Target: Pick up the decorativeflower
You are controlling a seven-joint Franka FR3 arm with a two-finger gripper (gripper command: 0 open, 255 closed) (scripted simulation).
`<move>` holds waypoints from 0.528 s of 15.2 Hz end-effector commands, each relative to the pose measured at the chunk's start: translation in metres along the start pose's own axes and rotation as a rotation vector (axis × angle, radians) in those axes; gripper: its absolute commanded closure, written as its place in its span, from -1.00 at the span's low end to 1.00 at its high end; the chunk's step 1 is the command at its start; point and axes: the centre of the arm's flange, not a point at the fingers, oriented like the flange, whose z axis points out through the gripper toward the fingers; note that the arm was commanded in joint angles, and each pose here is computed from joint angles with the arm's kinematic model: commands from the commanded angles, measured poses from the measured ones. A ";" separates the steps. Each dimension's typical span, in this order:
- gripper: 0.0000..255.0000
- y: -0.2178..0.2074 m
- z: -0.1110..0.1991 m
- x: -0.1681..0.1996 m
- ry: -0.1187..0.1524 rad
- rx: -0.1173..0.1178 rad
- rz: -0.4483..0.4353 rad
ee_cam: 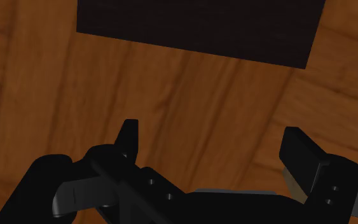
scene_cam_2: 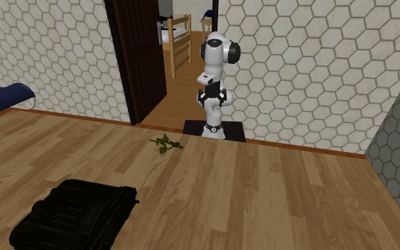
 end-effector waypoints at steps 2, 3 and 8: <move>-1.00 0.010 -0.002 0.008 -0.002 -0.003 -0.015; -1.00 0.019 -0.004 0.017 -0.004 -0.006 -0.031; -1.00 0.066 -0.013 0.062 -0.014 -0.021 -0.108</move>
